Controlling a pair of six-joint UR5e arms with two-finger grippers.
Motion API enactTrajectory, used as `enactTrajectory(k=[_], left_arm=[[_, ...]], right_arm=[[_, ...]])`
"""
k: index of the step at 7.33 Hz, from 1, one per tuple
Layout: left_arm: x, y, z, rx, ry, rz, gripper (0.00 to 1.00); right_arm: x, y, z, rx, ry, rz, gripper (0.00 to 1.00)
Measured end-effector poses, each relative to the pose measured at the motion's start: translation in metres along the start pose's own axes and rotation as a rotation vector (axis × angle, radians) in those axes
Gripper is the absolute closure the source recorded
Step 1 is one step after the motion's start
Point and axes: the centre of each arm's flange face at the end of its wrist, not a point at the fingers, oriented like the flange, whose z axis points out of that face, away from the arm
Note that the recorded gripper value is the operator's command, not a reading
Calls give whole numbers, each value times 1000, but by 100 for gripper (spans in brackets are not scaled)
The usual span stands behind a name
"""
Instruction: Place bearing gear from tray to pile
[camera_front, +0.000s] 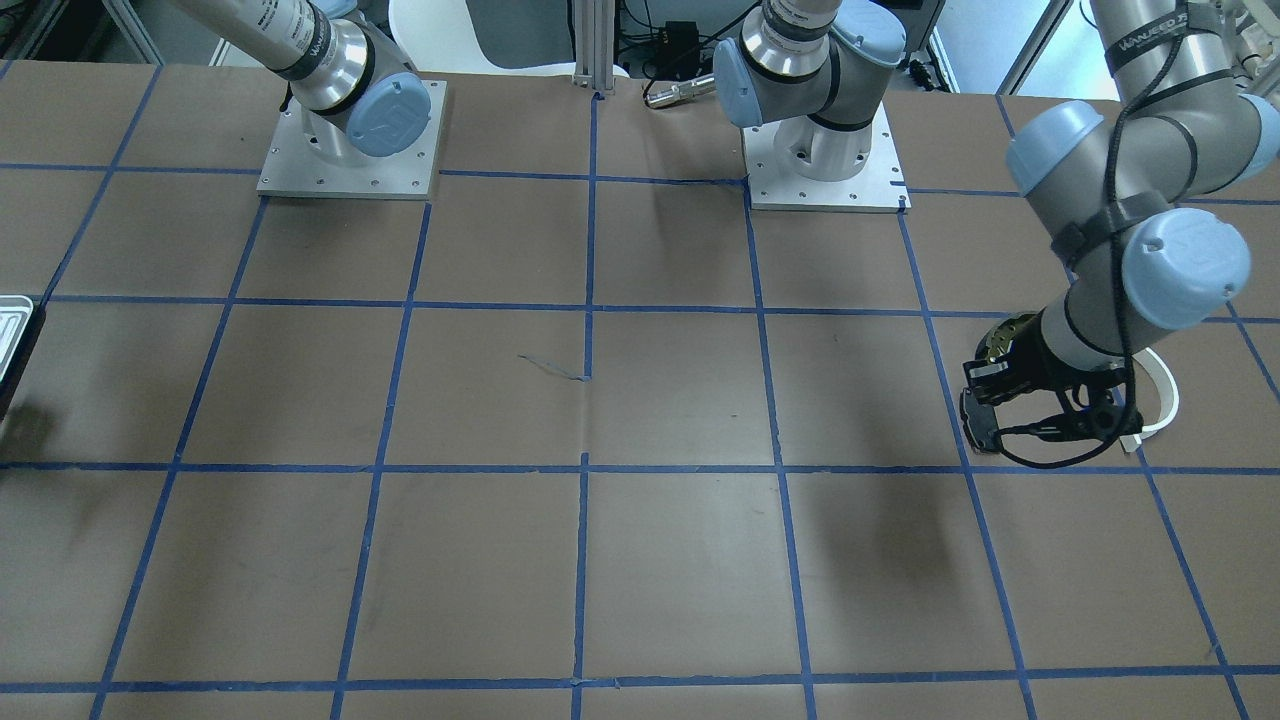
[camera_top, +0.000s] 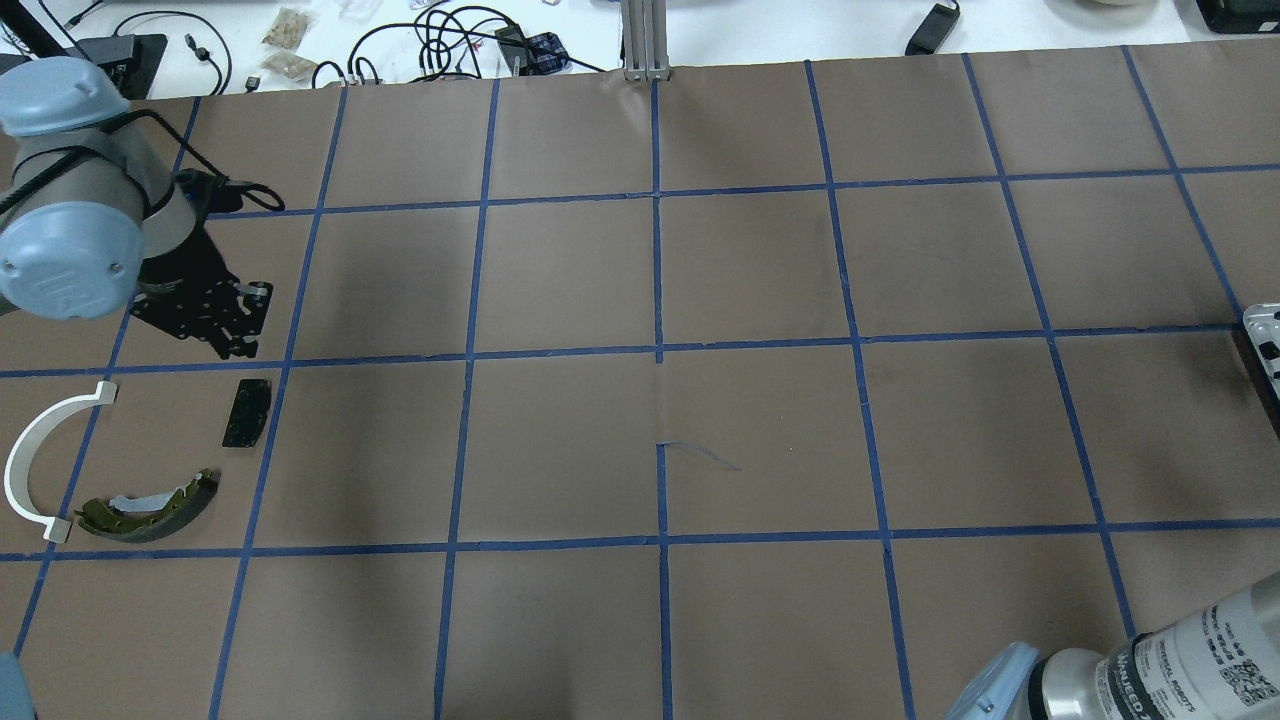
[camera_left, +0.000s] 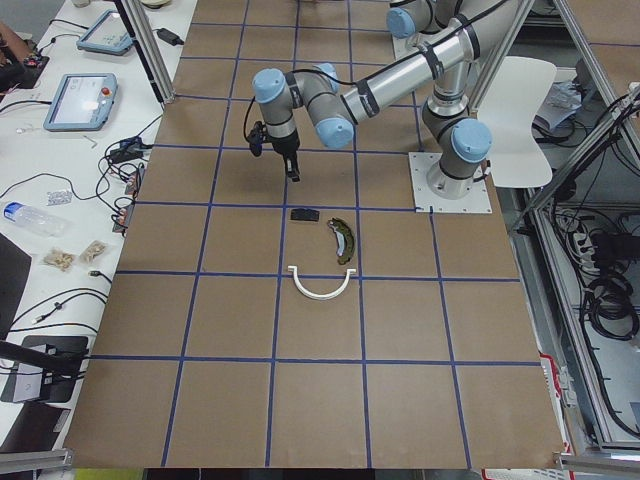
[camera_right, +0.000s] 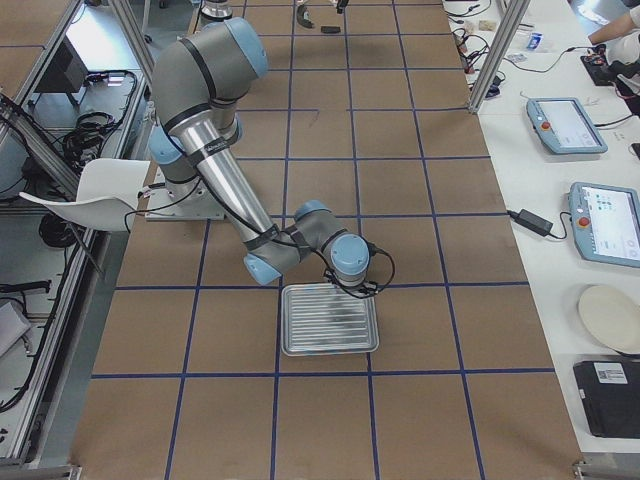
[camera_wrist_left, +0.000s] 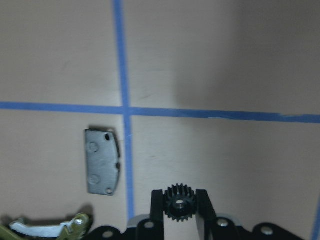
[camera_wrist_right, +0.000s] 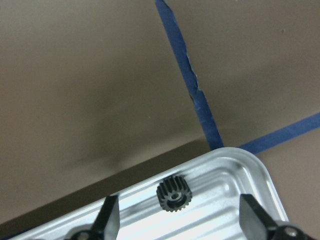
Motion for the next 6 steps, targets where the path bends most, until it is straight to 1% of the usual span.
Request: enactTrajectory(k=[1, 2, 3, 4, 5, 6], left_arm=[[-35, 5, 20, -16, 23, 4, 100], [-54, 6, 37, -4, 40, 9, 100], [-63, 3, 50, 19, 42, 17, 100], [-68, -2, 60, 28, 42, 33, 100], [-70, -6, 67, 28, 42, 47, 100], [-72, -10, 75, 27, 44, 54, 100]], right_arm=[[0, 0, 0, -3, -1, 0, 40], [0, 0, 0, -6, -4, 1, 43], [0, 0, 0, -6, -7, 4, 47], [-1, -1, 1, -2, -16, 12, 61], [-2, -2, 2, 4, -26, 19, 71], [-2, -4, 1, 4, -30, 20, 78]])
